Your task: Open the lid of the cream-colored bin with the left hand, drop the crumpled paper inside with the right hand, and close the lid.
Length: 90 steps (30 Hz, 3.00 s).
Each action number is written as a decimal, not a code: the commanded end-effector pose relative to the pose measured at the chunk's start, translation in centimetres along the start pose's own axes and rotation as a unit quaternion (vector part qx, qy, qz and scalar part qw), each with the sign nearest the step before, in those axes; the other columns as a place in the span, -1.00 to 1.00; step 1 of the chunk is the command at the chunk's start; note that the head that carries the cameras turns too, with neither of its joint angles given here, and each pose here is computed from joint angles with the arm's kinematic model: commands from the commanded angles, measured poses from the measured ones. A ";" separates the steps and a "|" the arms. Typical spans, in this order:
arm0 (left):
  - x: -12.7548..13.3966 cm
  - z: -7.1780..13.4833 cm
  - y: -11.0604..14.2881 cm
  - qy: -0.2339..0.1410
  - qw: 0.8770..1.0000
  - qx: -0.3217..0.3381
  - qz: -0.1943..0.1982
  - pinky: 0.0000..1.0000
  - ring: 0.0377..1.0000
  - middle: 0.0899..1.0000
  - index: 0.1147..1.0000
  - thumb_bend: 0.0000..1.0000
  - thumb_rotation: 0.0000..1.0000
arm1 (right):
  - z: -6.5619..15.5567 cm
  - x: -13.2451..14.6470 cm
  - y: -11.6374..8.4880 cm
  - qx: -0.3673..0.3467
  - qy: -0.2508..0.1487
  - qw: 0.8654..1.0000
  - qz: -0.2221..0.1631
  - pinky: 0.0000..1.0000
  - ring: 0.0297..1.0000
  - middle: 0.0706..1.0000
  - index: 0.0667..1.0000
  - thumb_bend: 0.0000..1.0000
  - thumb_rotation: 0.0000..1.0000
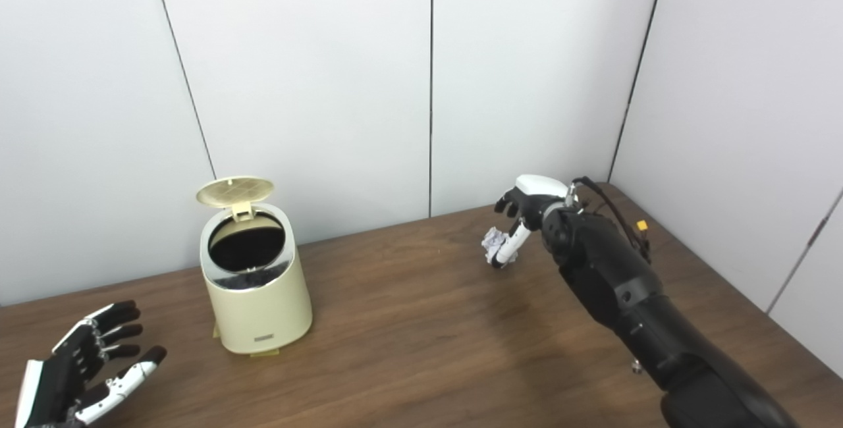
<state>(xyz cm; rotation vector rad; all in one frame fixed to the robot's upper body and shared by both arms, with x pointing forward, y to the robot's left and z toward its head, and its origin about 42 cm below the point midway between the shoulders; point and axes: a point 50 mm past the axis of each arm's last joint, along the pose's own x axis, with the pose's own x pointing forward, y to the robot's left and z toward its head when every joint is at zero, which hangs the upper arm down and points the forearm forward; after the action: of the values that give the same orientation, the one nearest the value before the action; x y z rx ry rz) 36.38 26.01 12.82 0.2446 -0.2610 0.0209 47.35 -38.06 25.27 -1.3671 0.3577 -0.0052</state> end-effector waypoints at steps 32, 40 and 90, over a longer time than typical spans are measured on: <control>-1.3 0.0 1.0 0.017 1.000 0.019 -0.013 0.34 0.45 0.48 0.48 0.35 -0.78 | 0.1 -0.2 -0.4 -0.021 -0.053 0.998 0.005 0.07 0.12 0.08 0.08 0.27 -1.00; -1.3 0.0 1.0 0.020 0.999 0.023 -0.016 0.33 0.43 0.48 0.48 0.33 -0.83 | -0.6 -0.2 0.0 -0.032 -0.042 0.998 -0.024 0.01 -0.13 -0.07 -0.10 0.04 -1.00; -0.7 -0.1 -4.5 0.026 0.999 0.000 -0.038 0.27 0.44 0.50 0.45 0.42 -0.69 | 20.4 -7.8 -9.1 0.093 -0.276 0.946 -0.145 -0.27 -0.21 -0.09 -0.09 0.04 -1.00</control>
<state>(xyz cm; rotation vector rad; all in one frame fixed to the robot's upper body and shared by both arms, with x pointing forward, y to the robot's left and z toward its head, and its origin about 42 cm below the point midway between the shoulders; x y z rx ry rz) 36.16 22.73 12.33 0.2676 -0.2010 -0.0388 46.82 -19.10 35.71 -1.1721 -0.2203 0.1568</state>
